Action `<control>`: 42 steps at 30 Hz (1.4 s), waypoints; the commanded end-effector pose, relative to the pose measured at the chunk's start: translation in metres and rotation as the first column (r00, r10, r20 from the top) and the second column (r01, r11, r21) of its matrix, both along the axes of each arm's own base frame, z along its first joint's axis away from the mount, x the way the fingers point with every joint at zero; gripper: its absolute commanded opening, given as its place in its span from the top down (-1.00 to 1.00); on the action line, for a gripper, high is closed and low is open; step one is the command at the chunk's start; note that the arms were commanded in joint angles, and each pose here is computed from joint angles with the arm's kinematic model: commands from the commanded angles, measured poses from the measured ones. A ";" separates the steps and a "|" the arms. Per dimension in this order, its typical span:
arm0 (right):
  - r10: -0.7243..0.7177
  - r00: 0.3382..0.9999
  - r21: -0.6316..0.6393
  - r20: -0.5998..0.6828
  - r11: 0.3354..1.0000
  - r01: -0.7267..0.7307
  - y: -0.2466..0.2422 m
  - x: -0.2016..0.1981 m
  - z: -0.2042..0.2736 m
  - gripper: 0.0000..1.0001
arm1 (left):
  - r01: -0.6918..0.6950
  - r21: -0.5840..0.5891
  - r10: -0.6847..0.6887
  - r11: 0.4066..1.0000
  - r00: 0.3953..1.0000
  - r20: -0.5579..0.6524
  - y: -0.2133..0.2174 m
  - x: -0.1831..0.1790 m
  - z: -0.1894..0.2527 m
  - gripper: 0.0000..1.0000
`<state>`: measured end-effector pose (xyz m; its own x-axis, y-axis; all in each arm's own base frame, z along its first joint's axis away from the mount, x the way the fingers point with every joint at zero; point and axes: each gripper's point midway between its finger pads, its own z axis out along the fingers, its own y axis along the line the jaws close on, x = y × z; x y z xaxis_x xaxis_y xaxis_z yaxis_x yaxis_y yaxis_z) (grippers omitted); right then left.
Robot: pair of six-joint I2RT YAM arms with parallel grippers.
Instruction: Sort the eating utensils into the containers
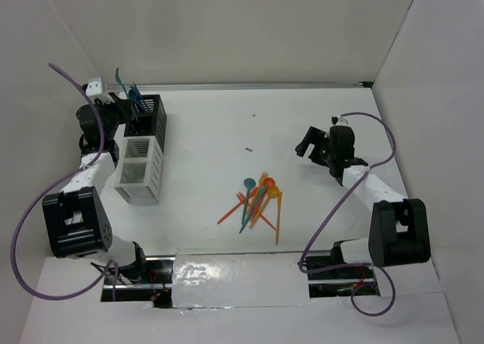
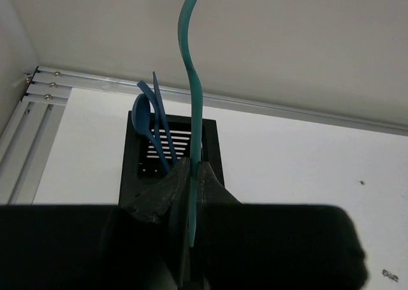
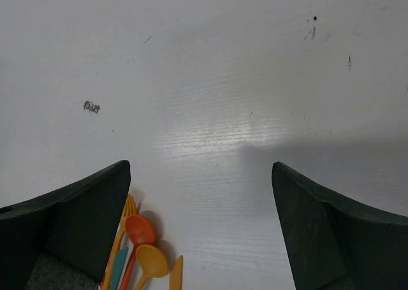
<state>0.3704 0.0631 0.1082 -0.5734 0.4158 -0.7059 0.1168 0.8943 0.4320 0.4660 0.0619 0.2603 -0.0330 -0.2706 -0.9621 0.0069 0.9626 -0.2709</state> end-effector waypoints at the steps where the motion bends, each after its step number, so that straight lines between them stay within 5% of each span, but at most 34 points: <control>1: -0.021 0.994 0.004 0.106 1.000 0.021 -0.004 0.025 0.030 -0.95 | 0.023 0.114 -0.041 0.993 0.986 0.160 0.001 0.013 0.025 0.79; 7: -0.030 0.994 0.002 0.104 1.000 0.030 -0.006 0.026 0.030 -0.95 | 0.021 0.096 -0.034 0.995 0.989 0.142 0.010 0.015 -0.002 0.77; 15: -0.024 0.992 0.015 0.122 1.000 0.022 -0.003 0.026 0.036 -0.95 | 0.027 0.114 -0.040 0.993 0.992 0.122 0.010 0.006 -0.019 0.49; 19: -0.022 0.993 0.013 0.117 1.000 0.020 -0.003 0.020 0.034 -0.96 | 0.076 0.136 -0.095 0.988 0.986 0.139 0.002 -0.003 -0.011 0.11; 22: -0.019 0.989 0.013 0.147 1.000 0.017 -0.003 0.016 0.045 -0.96 | 0.064 0.145 -0.090 0.987 0.979 0.182 0.002 -0.015 0.014 -0.37; 30: -0.015 0.985 0.001 0.173 1.000 0.015 -0.005 0.010 0.055 -0.98 | 0.075 0.221 -0.134 0.972 0.955 0.263 -0.015 -0.063 0.101 -0.63; 35: -0.034 0.982 0.032 0.183 0.999 0.028 -0.004 0.008 0.059 -0.98 | 0.324 0.382 -0.408 0.866 0.898 0.163 -0.089 -0.092 0.124 -0.63; 36: -0.045 0.983 0.049 0.178 0.998 0.037 -0.004 0.007 0.056 -0.98 | 0.442 0.377 -0.520 0.814 0.843 0.135 -0.126 -0.098 0.123 -0.64; 38: -0.046 0.983 0.050 0.180 0.998 0.038 -0.004 0.005 0.059 -0.98 | 0.542 0.342 -0.598 0.768 0.798 0.079 -0.148 -0.097 0.126 -0.63; 39: -0.043 0.984 0.044 0.172 0.998 0.036 -0.005 0.004 0.059 -0.98 | 0.656 0.296 -0.690 0.695 0.723 0.018 -0.193 -0.108 0.113 -0.63; 42: -0.061 0.991 0.021 0.123 0.998 0.059 -0.010 -0.001 0.053 -0.98 | 0.751 0.133 -0.742 0.647 0.660 -0.115 -0.243 -0.116 0.074 -0.55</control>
<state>0.3684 0.0616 0.1464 -0.4883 0.4506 -0.7473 0.0927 0.8783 0.4690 0.3640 -0.1421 0.4060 0.0974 -0.0326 -0.9947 0.6718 0.7396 0.0415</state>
